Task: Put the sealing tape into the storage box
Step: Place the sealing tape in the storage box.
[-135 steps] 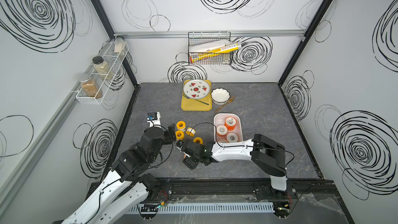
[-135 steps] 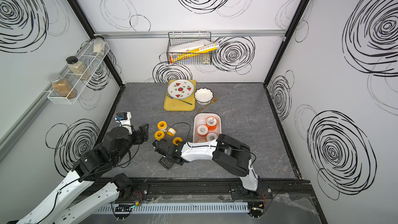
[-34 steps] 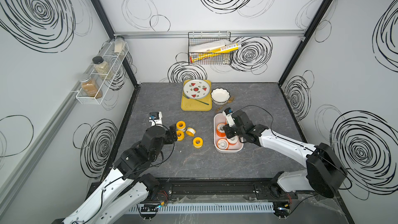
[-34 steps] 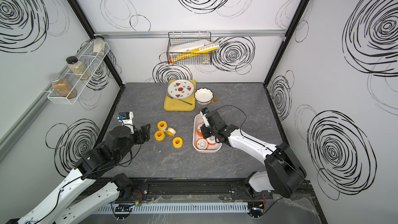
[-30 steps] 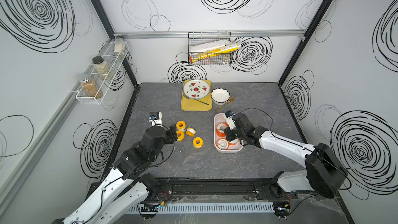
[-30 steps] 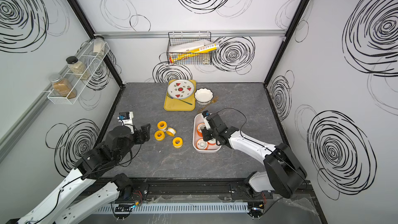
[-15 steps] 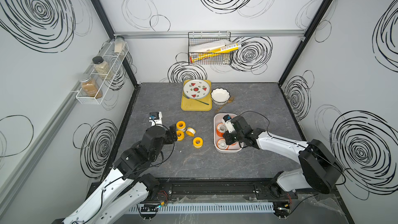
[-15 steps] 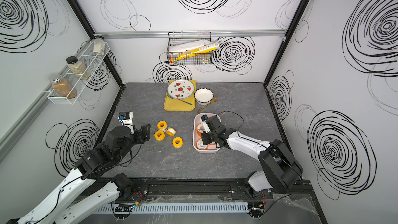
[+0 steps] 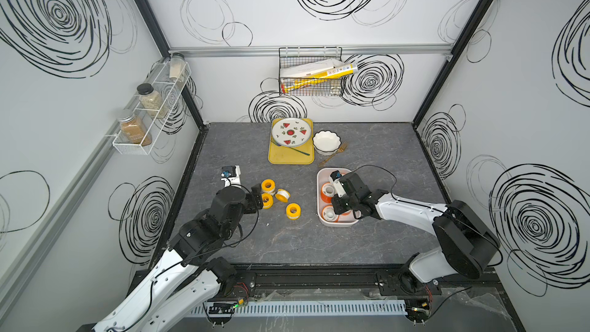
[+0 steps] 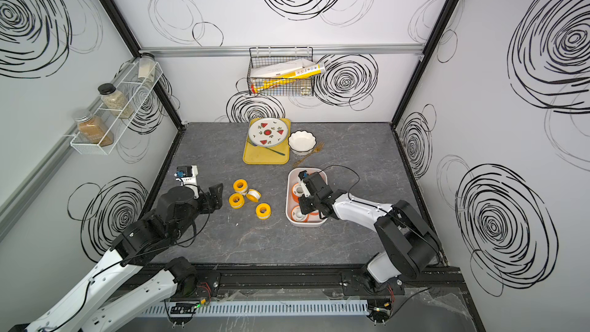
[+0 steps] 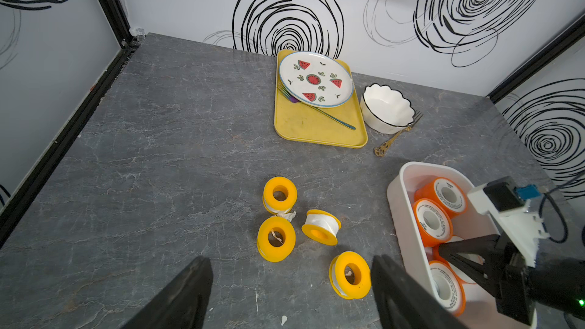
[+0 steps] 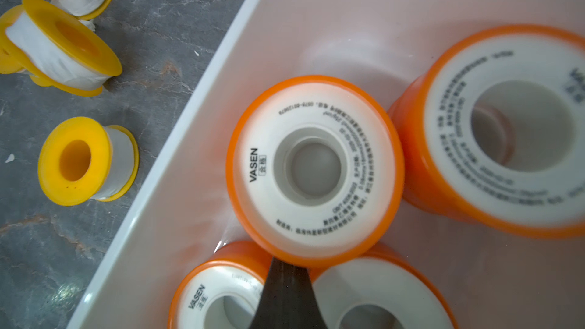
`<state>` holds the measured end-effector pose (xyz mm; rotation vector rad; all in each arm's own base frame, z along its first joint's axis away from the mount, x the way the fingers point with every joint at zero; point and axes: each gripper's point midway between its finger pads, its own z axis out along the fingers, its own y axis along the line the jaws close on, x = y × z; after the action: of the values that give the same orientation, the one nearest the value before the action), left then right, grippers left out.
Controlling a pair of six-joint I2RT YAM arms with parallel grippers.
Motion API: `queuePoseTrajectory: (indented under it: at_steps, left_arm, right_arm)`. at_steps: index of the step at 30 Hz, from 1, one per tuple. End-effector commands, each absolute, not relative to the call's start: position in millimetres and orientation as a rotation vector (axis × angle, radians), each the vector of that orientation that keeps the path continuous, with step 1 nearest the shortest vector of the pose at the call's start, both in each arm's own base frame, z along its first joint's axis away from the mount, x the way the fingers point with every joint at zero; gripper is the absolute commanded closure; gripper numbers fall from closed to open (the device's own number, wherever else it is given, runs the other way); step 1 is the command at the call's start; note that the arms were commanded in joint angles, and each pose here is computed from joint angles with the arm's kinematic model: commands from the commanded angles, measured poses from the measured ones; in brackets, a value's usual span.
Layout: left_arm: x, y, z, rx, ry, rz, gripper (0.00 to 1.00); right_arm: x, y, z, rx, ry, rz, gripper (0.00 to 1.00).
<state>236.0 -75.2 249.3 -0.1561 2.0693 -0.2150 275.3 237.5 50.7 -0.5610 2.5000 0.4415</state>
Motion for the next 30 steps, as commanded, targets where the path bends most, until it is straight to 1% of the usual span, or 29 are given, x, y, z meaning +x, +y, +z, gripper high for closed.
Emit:
queuePoseTrajectory:
  at_steps: [1,19,27,30]
  left_arm:
    - [240.6,-78.0,250.3,-0.155,2.055,-0.226,0.15]
    - [240.8,-78.6,249.8,-0.153,2.057,-0.227,0.15]
    - [241.0,-80.0,247.6,-0.146,2.064,-0.229,0.15]
    - [241.0,-80.3,247.7,-0.148,2.065,-0.232,0.14]
  right_arm:
    - [287.4,243.5,63.8,-0.534,2.452,0.446,1.00]
    - [283.3,247.1,75.5,-0.543,2.409,0.504,0.97]
    - [271.7,235.1,104.6,-0.505,2.292,0.549,0.92]
    - [269.1,226.1,118.5,-0.463,2.224,0.551,0.92]
